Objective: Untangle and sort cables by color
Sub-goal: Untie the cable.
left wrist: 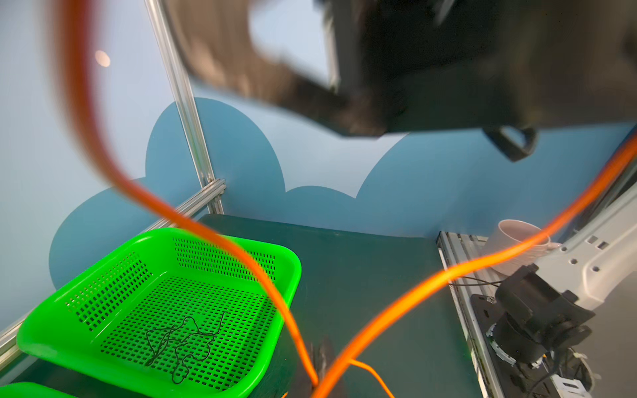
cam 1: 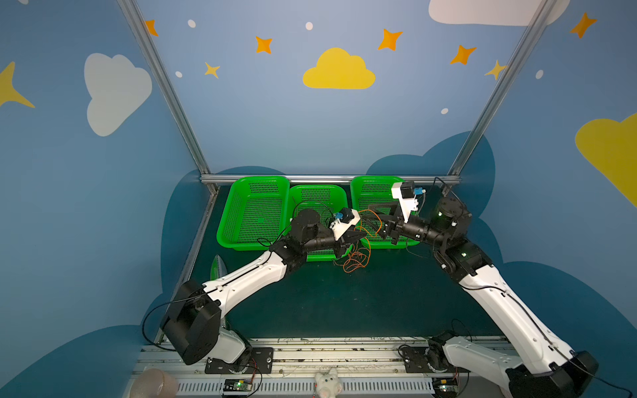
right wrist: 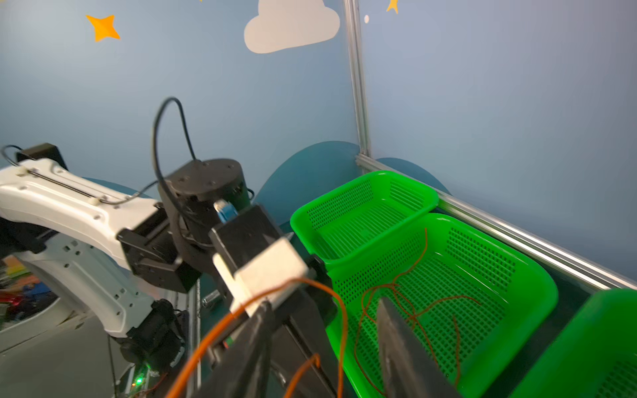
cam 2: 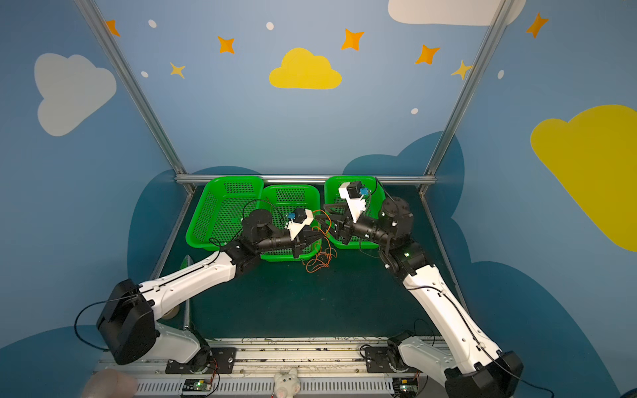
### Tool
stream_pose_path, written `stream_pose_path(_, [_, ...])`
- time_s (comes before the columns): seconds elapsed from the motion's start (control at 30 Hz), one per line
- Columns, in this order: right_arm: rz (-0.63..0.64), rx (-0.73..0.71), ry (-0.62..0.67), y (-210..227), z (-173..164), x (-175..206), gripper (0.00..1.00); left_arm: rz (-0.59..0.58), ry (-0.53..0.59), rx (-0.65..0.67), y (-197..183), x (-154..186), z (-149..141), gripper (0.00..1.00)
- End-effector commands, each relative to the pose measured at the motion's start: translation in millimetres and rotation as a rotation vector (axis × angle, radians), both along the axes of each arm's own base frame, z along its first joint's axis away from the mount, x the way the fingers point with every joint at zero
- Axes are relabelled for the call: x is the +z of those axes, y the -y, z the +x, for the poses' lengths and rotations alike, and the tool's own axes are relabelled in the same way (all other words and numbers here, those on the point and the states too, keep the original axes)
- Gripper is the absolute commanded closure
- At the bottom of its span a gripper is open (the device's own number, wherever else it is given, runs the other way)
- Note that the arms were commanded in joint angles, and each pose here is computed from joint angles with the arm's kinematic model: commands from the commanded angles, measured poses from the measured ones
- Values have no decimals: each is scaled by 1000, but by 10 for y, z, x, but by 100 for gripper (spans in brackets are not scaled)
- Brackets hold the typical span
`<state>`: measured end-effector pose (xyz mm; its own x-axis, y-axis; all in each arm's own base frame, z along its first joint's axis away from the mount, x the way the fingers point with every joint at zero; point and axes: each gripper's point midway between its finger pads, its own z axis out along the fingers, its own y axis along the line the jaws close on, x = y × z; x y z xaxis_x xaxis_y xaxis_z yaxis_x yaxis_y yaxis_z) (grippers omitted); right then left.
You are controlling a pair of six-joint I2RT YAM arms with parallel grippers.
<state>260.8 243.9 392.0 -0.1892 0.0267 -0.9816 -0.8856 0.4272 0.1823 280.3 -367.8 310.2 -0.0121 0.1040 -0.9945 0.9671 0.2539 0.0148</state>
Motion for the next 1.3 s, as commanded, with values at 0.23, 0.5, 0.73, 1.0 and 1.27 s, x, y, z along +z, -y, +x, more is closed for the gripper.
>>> stream_pose_path(0.23, [-19,-197,-82,460,80,-692,33,-75,178,-48,-166,804,-299,97])
stream_pose_path(0.5, [-11,-95,-164,371,-105,-1159,29,-82,226,-77,-190,993,-383,97])
stream_pose_path(0.73, [-62,76,-251,108,-312,-1338,31,-86,241,-93,-159,1041,-383,97])
stream_pose_path(1.0, [-155,92,-337,-54,-201,-1684,46,-106,241,-134,-112,1103,-419,97])
stream_pose_path(1.27, [-173,98,-416,-80,-184,-1772,98,-109,276,-111,-144,1211,-406,97])
